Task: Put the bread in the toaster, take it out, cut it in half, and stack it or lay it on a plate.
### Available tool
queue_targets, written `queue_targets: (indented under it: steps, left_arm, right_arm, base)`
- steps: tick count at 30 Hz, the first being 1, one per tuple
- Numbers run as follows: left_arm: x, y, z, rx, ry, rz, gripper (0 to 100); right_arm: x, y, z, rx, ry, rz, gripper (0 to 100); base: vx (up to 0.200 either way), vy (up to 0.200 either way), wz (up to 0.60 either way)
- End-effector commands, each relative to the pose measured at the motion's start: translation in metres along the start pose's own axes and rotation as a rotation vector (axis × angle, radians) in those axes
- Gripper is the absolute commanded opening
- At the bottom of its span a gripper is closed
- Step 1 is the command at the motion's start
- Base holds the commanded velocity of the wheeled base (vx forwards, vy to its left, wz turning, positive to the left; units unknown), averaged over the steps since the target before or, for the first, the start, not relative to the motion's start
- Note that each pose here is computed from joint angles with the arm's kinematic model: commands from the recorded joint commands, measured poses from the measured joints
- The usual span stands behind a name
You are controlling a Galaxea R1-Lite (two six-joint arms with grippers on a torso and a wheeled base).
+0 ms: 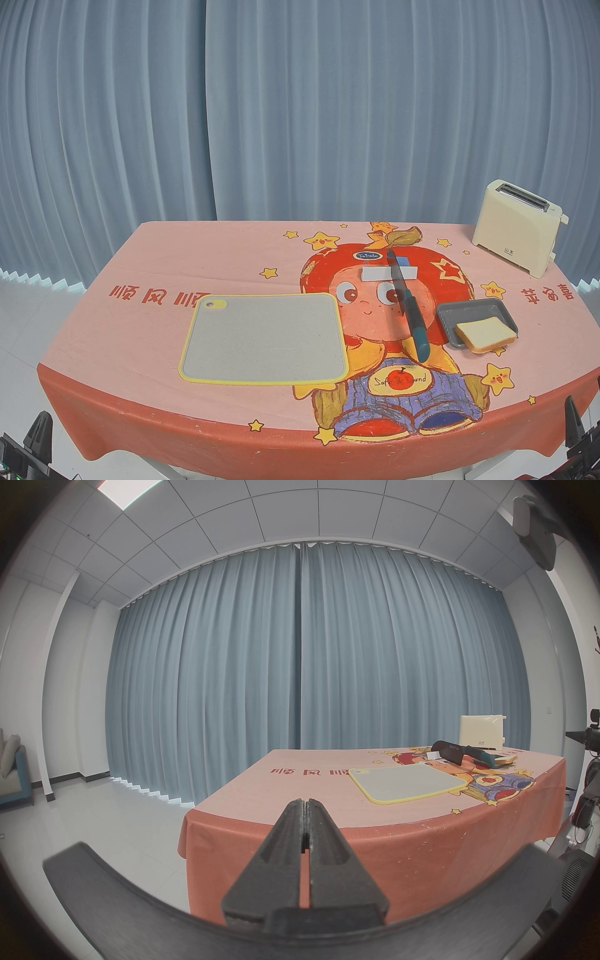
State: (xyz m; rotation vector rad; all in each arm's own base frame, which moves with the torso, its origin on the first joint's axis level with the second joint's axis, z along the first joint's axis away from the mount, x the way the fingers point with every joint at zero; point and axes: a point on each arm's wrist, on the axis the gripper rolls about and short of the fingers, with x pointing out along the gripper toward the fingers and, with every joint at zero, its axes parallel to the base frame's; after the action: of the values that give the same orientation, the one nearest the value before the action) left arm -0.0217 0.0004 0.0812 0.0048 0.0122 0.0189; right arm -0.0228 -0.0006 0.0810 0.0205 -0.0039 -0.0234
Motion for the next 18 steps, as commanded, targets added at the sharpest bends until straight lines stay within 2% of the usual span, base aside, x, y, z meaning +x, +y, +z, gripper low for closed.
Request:
queue_targets:
  steps: [1,18]
  left_arm:
    - [0.0014,-0.0001,-0.0049,0.0,0.019,0.001,0]
    - [0.0014,-0.0001,-0.0049,0.0,0.019,0.001,0]
  right_arm:
    - [0.0,-0.0001,-0.0052,0.001,0.001,0.0,100]
    - [0.0,-0.0001,-0.0052,-0.005,0.001,0.0,100]
  base:
    - [0.0,0.0,0.0]
    - [0.0,0.0,0.0]
